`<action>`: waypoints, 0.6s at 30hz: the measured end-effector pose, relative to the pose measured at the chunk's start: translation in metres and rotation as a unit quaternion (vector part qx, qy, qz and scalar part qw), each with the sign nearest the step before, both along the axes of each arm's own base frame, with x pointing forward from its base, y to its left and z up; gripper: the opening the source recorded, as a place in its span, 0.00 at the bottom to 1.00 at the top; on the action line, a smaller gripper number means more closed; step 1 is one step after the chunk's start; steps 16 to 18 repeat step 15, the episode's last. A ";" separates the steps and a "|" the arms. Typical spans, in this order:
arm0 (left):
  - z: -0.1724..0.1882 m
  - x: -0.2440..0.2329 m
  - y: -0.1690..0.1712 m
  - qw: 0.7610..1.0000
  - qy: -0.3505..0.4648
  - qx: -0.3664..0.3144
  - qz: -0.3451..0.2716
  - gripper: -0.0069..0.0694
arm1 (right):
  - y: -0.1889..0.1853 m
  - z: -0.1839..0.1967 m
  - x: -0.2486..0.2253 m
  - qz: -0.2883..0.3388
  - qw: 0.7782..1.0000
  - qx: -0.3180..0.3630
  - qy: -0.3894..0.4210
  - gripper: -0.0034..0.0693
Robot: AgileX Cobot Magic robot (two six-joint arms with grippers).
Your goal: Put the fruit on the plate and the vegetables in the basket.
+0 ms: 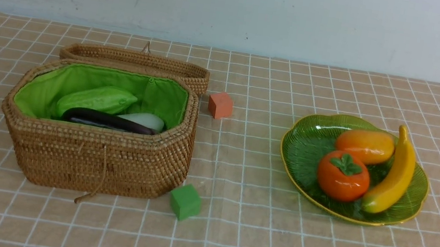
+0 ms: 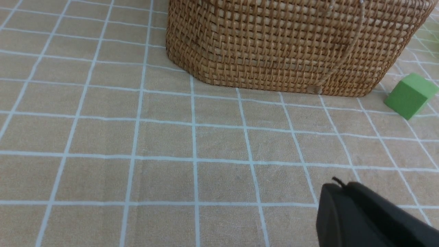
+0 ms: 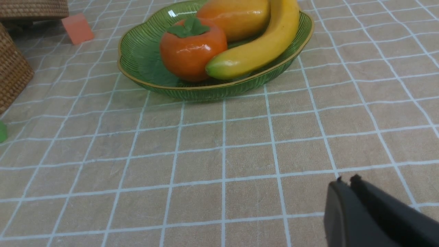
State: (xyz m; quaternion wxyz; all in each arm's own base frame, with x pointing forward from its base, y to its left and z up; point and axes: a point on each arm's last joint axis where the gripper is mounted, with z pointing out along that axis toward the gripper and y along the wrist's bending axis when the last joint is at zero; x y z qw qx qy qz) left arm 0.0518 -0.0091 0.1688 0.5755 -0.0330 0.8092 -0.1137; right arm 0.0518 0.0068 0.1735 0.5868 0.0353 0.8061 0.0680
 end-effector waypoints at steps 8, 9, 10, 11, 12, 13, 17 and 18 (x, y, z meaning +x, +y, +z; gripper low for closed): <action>0.000 0.000 0.000 1.000 0.000 0.000 0.000 0.10 | 0.000 0.000 0.000 0.000 1.000 0.000 0.000 0.11; 0.000 0.000 0.000 1.000 0.000 0.000 0.000 0.10 | 0.000 0.000 0.000 0.000 1.000 0.000 0.000 0.11; 0.000 0.000 0.000 1.000 0.000 0.000 0.000 0.10 | 0.000 0.000 0.000 0.000 1.000 0.000 0.000 0.11; 0.000 0.000 0.000 1.000 0.000 0.000 0.000 0.10 | 0.000 0.000 0.000 0.000 1.000 0.000 0.000 0.11; 0.000 0.000 0.000 1.000 0.000 0.000 0.000 0.10 | 0.000 0.000 0.000 0.000 1.000 0.000 0.000 0.11; 0.000 0.000 0.000 1.000 0.000 0.000 0.000 0.10 | 0.000 0.000 0.000 0.000 1.000 0.000 0.000 0.11; 0.000 0.000 0.000 1.000 0.000 0.000 0.000 0.10 | 0.000 0.000 0.000 0.000 1.000 0.000 0.000 0.12; 0.000 0.000 0.000 1.000 0.000 0.000 0.000 0.10 | 0.000 0.000 0.000 0.000 1.000 0.000 0.000 0.12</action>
